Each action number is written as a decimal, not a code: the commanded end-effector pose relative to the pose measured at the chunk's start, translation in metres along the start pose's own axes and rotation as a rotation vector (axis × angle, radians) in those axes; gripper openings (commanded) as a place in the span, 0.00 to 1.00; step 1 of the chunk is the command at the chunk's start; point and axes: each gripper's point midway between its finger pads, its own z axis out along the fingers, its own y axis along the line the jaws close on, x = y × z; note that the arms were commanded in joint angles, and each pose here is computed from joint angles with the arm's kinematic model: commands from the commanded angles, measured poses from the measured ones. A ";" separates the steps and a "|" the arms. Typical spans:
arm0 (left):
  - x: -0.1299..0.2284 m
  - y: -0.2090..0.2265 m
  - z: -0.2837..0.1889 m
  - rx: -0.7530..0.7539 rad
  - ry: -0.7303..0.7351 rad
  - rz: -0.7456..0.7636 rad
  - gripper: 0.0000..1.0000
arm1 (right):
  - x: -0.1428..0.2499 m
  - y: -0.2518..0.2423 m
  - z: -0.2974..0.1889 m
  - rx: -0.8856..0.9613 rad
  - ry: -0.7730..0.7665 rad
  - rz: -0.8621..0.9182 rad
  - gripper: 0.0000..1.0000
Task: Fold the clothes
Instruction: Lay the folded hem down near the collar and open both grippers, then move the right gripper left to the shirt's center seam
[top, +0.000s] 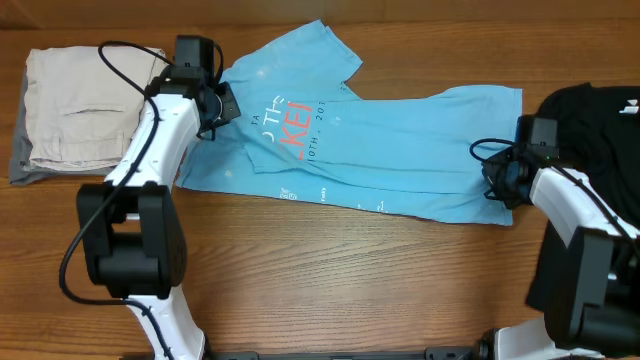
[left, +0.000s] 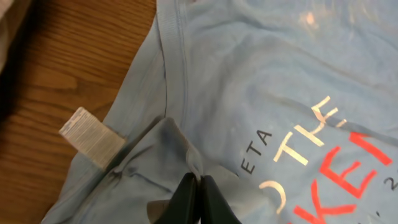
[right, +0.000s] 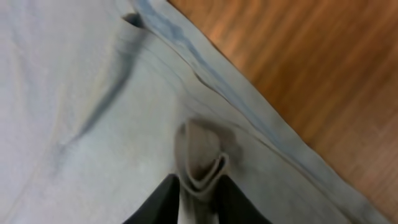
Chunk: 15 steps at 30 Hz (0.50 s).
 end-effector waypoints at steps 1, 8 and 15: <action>-0.015 -0.006 -0.007 0.004 -0.053 0.015 0.07 | -0.008 0.010 0.001 -0.035 -0.034 -0.024 0.33; -0.045 -0.018 -0.037 0.040 -0.140 0.037 0.31 | -0.020 0.053 -0.015 -0.188 -0.036 -0.229 0.72; -0.060 -0.022 -0.069 0.039 -0.140 0.043 0.36 | -0.031 0.083 -0.043 -0.328 0.049 -0.222 0.77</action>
